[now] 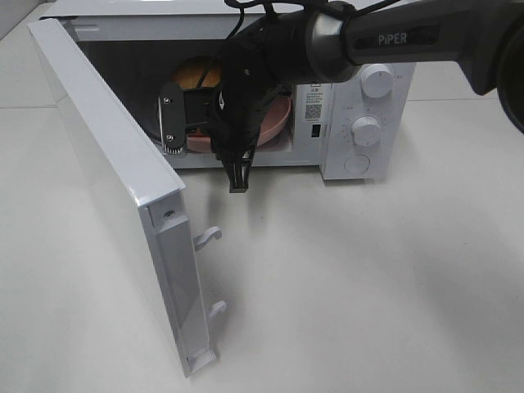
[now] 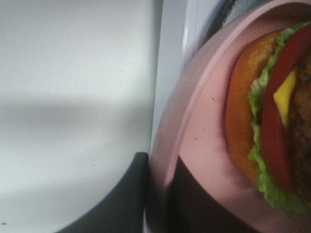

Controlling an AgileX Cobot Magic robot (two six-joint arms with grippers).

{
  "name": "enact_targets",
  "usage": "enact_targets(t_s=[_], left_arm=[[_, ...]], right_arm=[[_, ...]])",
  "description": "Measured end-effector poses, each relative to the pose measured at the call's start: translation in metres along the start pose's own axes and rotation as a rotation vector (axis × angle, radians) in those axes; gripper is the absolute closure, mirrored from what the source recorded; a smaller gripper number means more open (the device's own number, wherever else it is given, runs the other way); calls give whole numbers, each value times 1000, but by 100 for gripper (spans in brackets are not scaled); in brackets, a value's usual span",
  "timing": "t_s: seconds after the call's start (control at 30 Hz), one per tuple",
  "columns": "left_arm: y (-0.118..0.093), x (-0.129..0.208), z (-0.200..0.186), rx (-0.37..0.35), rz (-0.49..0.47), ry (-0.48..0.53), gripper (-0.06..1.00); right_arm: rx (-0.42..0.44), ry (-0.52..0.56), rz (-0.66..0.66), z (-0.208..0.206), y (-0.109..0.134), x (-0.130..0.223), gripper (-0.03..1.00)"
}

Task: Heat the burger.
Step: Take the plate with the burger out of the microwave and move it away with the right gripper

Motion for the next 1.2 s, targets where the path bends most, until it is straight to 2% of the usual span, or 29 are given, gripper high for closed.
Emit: enact_targets(t_s=[0.33, 0.57, 0.97, 1.2], left_arm=[[0, 0, 0, 0, 0, 0, -5], [0, 0, 0, 0, 0, 0, -5], [0, 0, 0, 0, 0, 0, -5], [0, 0, 0, 0, 0, 0, -5]], right_arm=[[-39, 19, -5, -5, 5, 0, 93], [-56, 22, 8, -24, 4, -4, 93], [-46, 22, -33, -32, 14, 3, 93], [-3, -44, -64, -48, 19, 7, 92]])
Point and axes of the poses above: a point on each arm's last joint axis where the gripper is mounted, z pointing out along that axis toward the gripper, y along the wrist's bending axis when the last joint is at zero, x = y × z, the point moved 3 cm from there along z, pointing out along that axis toward the gripper, and after that the axes turned 12 degrees about z, right-handed, at the moved point
